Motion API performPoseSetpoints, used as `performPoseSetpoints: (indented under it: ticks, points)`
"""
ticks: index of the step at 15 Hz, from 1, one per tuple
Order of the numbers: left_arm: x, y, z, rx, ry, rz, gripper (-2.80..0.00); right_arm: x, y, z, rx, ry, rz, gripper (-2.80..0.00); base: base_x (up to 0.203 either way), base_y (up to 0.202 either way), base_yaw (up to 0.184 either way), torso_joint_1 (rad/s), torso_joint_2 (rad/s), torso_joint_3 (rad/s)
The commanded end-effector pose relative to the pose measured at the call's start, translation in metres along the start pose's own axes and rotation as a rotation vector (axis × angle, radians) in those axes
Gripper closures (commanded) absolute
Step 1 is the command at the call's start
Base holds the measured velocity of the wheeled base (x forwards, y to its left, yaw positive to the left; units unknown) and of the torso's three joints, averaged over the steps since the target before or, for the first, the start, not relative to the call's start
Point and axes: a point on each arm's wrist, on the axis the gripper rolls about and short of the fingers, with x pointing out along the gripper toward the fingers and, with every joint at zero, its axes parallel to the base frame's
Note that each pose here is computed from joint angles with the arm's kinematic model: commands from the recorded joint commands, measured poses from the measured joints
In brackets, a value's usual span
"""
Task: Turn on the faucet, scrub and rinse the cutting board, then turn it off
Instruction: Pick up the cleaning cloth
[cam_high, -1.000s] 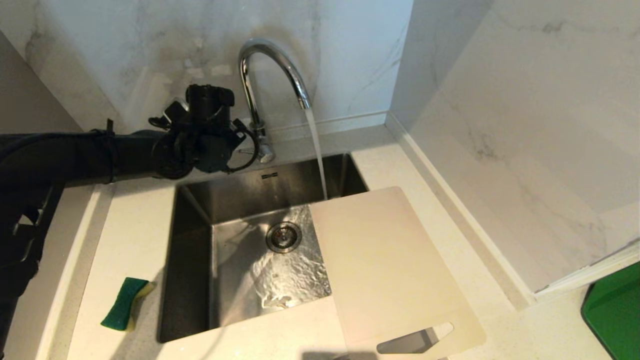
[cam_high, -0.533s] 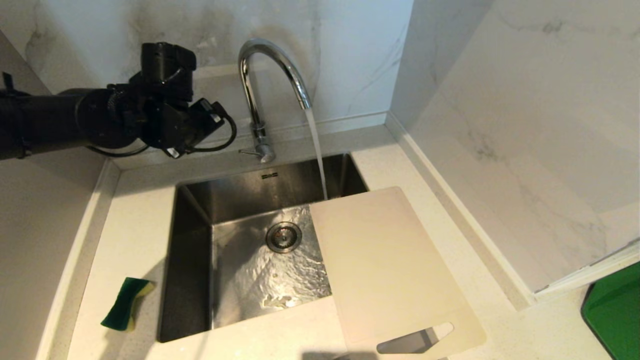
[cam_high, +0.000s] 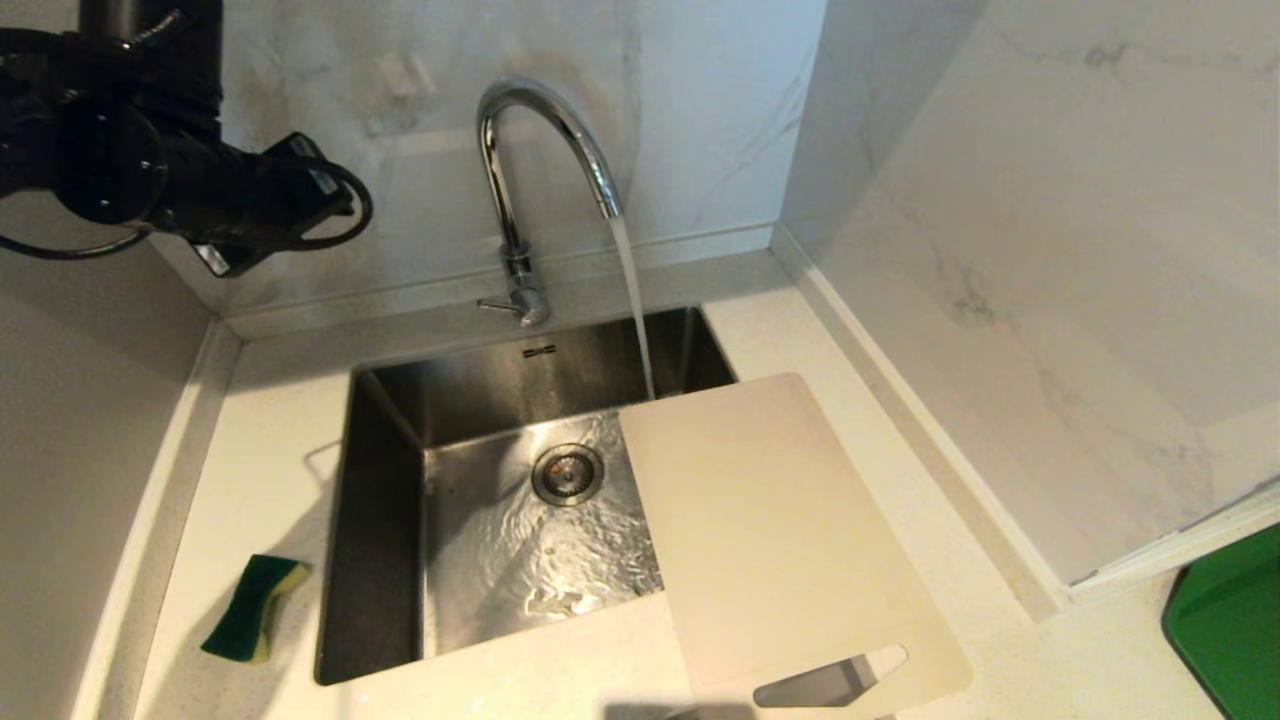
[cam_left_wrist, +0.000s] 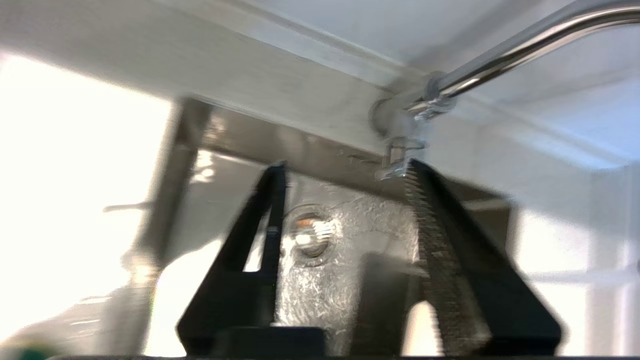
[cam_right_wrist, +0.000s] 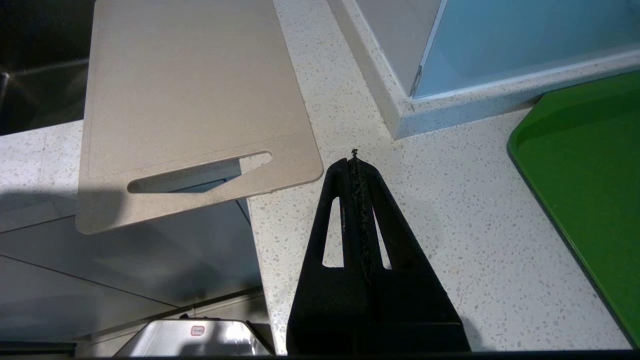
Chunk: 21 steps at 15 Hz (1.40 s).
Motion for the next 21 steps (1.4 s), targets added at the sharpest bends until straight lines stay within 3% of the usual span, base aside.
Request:
performPoseSetpoints:
  ticks: [1,4,6,9,11,12,14,15,17,19,21]
  points:
    - [-0.032,0.018,0.024,0.086,-0.031,0.009,0.00,0.000,0.000,0.000,0.000,0.000,0.001,0.00,0.000,0.000,0.000,0.000,0.00,0.000]
    - [-0.050,0.048,0.043,0.253,0.008,0.040,0.00,0.000,0.000,0.000,0.000,0.000,0.001,0.00,0.000,0.000,0.000,0.000,0.00,0.000]
    - [-0.065,0.075,0.043,0.369,0.112,0.126,0.00,0.000,0.000,0.000,0.000,0.000,0.001,0.00,0.000,0.000,0.000,0.000,0.00,0.000]
    - [-0.060,0.099,0.016,0.436,0.264,0.180,0.00,0.000,0.000,0.000,0.000,0.000,0.001,0.00,0.000,0.000,0.000,0.000,0.00,0.000]
    - [-0.053,0.114,-0.008,0.423,0.369,0.199,0.00,0.000,0.000,0.000,0.000,0.000,0.001,0.00,0.000,0.000,0.000,0.000,0.00,0.000]
    - [-0.049,0.121,-0.019,0.389,0.419,0.201,0.00,0.000,0.000,0.000,0.000,0.000,0.001,0.00,0.000,0.000,0.000,0.000,0.00,0.000]
    - [-0.038,0.129,-0.037,0.268,0.513,0.217,0.00,0.000,0.000,0.000,0.000,0.000,0.001,0.00,0.000,0.000,0.000,0.000,0.00,0.000]
    - [-0.028,0.134,-0.048,0.244,0.565,0.250,0.00,0.000,0.000,0.000,0.000,0.000,0.001,0.00,0.000,0.000,0.000,0.000,0.00,0.000]
    - [-0.013,0.147,-0.067,0.248,0.663,0.319,0.00,0.000,0.000,0.000,0.000,0.000,0.001,0.00,0.000,0.000,0.000,0.000,0.00,0.000]
    - [-0.007,0.151,-0.074,0.288,0.728,0.314,0.00,0.000,0.000,0.000,0.000,0.000,0.001,0.00,0.000,0.000,0.000,0.000,0.00,0.000]
    - [-0.006,0.153,-0.078,0.291,0.764,0.290,0.00,0.000,0.000,0.000,0.000,0.000,-0.001,0.00,0.000,0.000,0.000,0.000,0.00,0.000]
